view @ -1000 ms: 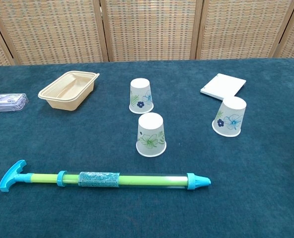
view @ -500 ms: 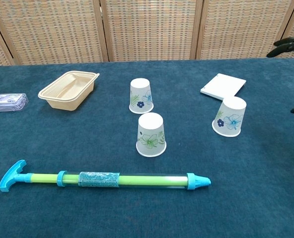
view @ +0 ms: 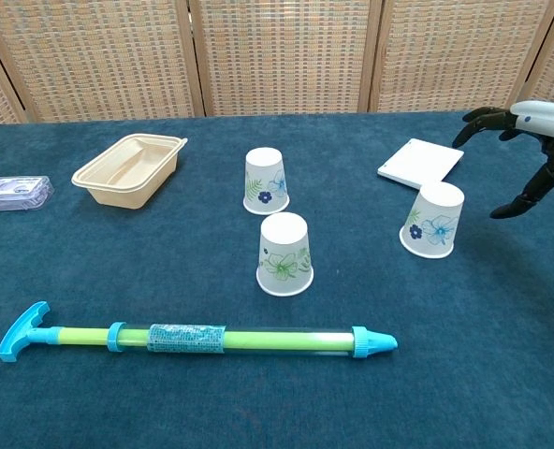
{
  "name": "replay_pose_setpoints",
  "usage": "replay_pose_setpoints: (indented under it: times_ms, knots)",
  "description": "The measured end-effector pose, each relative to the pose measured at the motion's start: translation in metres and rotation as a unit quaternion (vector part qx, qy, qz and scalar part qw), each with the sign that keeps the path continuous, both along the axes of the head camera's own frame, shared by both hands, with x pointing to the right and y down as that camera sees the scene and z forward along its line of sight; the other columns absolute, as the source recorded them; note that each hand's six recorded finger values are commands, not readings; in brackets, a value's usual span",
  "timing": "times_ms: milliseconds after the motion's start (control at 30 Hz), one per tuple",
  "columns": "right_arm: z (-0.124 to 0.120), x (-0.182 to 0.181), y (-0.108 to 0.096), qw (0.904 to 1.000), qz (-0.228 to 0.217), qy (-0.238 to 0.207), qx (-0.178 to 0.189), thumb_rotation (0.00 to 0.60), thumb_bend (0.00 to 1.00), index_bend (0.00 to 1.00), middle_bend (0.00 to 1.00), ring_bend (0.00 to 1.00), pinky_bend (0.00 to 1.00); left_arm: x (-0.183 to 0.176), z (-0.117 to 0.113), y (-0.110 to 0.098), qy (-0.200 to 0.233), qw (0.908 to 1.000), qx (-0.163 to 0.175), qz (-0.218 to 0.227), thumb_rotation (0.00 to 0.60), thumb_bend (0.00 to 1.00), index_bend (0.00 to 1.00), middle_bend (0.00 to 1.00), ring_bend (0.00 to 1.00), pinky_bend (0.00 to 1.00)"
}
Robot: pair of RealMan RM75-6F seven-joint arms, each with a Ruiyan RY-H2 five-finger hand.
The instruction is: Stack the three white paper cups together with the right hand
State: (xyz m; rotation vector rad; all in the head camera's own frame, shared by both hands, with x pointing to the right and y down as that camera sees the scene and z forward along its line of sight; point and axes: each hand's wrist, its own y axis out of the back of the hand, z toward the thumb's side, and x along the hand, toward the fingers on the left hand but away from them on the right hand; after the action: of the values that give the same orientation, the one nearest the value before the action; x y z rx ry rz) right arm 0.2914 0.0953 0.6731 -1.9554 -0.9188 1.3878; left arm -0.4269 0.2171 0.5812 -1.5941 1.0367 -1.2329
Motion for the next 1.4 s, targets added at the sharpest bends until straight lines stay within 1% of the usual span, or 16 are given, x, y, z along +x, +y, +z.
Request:
replay_pose_setpoints:
  times_ms: [300,633,733,867,933,1100,1200,1400]
  knots:
    - [0.019,-0.001,0.002,0.9997,0.003,0.004,-0.024,0.6,0.16,0.3,0.02,0.0,0.17,0.002,0.001,0.0,0.002,1.0,0.0,0.005,0.6,0.0,0.0,0.0,0.0,0.06]
    - [0.037,-0.015,-0.008,0.9993,-0.002,0.004,-0.038,0.6,0.18,0.34,0.05,0.0,0.18,0.001,0.006,-0.001,-0.004,1.0,-0.007,0.005,0.6,0.0,0.0,0.0,0.0,0.06]
    - [0.042,-0.017,-0.009,0.9992,-0.001,0.006,-0.04,0.6,0.2,0.38,0.06,0.0,0.19,0.0,0.006,-0.002,-0.004,1.0,-0.008,0.004,0.6,0.0,0.0,0.0,0.0,0.06]
    - [0.048,-0.018,-0.01,0.9992,0.001,0.006,-0.039,0.6,0.24,0.47,0.1,0.0,0.21,0.0,0.008,-0.002,-0.005,0.9999,-0.01,0.003,0.6,0.0,0.0,0.0,0.0,0.06]
    - [0.049,-0.019,-0.011,0.9993,0.002,0.005,-0.036,0.6,0.25,0.5,0.11,0.0,0.22,0.0,0.008,-0.002,-0.005,0.9999,-0.011,0.003,0.6,0.0,0.0,0.0,0.0,0.06]
    - [0.043,-0.022,-0.014,0.9997,-0.001,0.0,-0.024,0.6,0.25,0.55,0.13,0.0,0.23,0.0,0.009,-0.003,-0.006,0.9999,-0.011,0.003,0.6,0.0,0.0,0.0,0.0,0.06]
    - [0.035,-0.026,-0.017,0.9999,-0.004,-0.007,-0.014,0.6,0.25,0.55,0.13,0.0,0.23,0.0,0.009,-0.003,-0.005,0.9999,-0.012,0.002,0.6,0.0,0.0,0.0,0.0,0.06]
    - [0.008,-0.043,-0.03,0.999,0.001,-0.044,0.01,0.6,0.25,0.56,0.13,0.01,0.23,-0.001,0.007,-0.003,-0.005,1.0,-0.009,-0.001,0.6,0.0,0.0,0.0,0.0,0.06]
